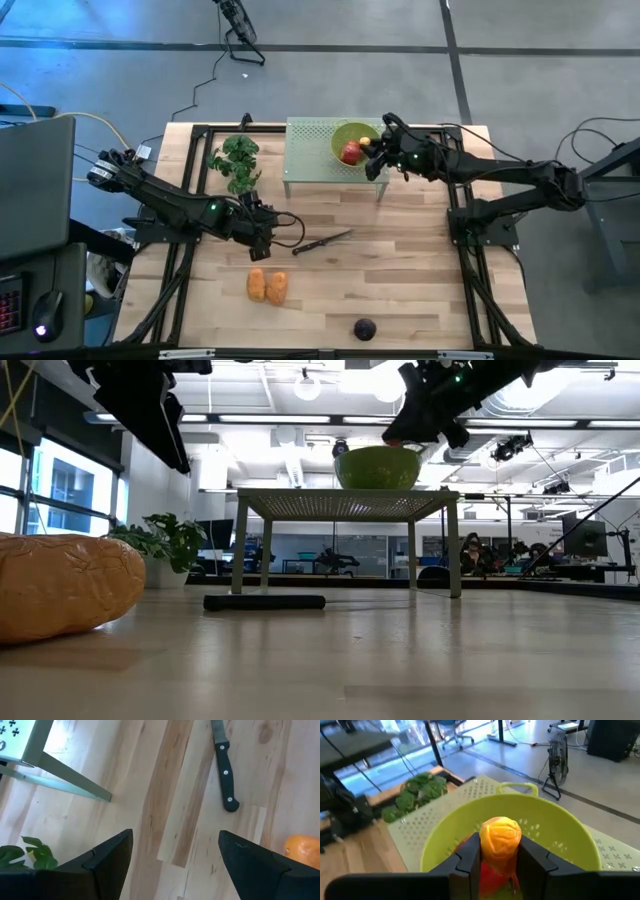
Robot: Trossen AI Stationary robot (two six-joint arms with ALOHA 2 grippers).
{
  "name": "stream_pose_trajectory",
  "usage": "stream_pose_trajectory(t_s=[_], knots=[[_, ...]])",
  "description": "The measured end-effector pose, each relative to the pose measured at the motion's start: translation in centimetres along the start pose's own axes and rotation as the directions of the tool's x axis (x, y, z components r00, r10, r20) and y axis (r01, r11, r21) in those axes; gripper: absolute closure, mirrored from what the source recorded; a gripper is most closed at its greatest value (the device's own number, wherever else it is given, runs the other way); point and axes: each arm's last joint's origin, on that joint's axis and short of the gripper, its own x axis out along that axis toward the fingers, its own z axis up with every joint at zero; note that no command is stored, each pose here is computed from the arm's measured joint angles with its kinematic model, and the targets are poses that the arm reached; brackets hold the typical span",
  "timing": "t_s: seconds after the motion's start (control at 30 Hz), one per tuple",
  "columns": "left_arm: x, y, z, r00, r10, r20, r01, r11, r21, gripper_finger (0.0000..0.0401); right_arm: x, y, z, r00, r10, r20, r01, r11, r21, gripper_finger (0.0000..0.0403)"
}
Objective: Pick & Place Fruit
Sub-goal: Put the orange peach into the green strainer bowl on the shelf, then put the yellow mango into the green strainer bowl on the shelf
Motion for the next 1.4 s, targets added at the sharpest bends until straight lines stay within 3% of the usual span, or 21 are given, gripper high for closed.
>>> stream_pose_trajectory(t_s=[0.17, 0.6, 1.13, 1.4], knots=[[0.0, -0.1, 0.2, 1.0, -0.01, 0.019, 0.01, 1.0, -0.014, 0.0111, 0.6, -0.1, -0.8, 0.998, -0.023, -0.062, 0.02, 0.999, -0.046, 0.0311], [0.0, -0.5, 0.5, 0.996, -0.08, 0.029, 0.081, 0.996, -0.031, 0.0111, 0.7, -0.1, -1.0, 0.996, -0.033, -0.078, 0.028, 0.997, -0.066, 0.0304], [0.0, -0.5, 0.5, 0.996, -0.082, 0.028, 0.083, 0.996, -0.029, 0.0111, 0.7, 0.0, -0.6, 0.999, -0.022, -0.039, 0.02, 0.998, -0.052, 0.0216], [0.0, -0.7, 0.3, 0.987, -0.162, -0.023, 0.161, 0.987, -0.016, 0.0111, 0.4, 0.3, 0.0, 0.999, 0.042, 0.011, -0.042, 0.999, -0.03, 0.0208]])
